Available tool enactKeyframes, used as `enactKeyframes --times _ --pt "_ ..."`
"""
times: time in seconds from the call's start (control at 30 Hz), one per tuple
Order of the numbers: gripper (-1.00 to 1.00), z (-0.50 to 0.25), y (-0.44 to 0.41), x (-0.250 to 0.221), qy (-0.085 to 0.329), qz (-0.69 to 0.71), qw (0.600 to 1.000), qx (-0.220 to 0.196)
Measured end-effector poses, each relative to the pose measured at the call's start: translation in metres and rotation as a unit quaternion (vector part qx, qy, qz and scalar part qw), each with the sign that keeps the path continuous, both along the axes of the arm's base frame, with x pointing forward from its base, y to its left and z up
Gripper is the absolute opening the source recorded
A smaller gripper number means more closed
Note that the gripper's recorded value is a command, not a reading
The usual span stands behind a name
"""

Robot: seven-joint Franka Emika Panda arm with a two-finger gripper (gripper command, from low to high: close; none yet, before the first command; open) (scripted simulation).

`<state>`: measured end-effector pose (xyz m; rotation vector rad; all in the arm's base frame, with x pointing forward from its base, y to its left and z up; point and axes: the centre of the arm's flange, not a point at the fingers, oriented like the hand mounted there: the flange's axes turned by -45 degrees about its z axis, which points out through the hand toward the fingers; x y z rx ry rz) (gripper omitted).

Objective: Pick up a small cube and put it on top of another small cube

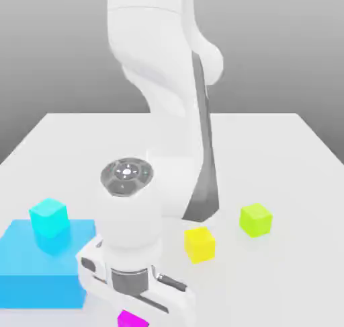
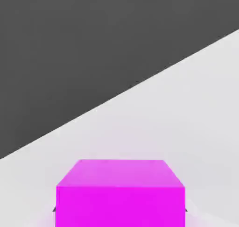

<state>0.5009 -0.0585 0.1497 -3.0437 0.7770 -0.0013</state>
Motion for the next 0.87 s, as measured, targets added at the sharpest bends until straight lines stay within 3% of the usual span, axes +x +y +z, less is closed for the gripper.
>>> enactKeyframes --times 0.23,0.57,0.73,0.77,0.87 --pt "-1.00 0.081 -0.059 -0.029 0.001 -0.096 0.995 -0.004" --pt "-1.00 0.168 -0.173 -0.144 0.000 -0.344 0.939 -0.001" --pt "-1.00 0.134 -0.185 -0.165 0.000 -0.383 0.924 0.001" --pt "1.00 0.122 -0.185 -0.166 0.000 -0.383 0.924 0.001" --pt "1.00 0.122 -0.185 -0.166 0.000 -0.383 0.924 0.001"
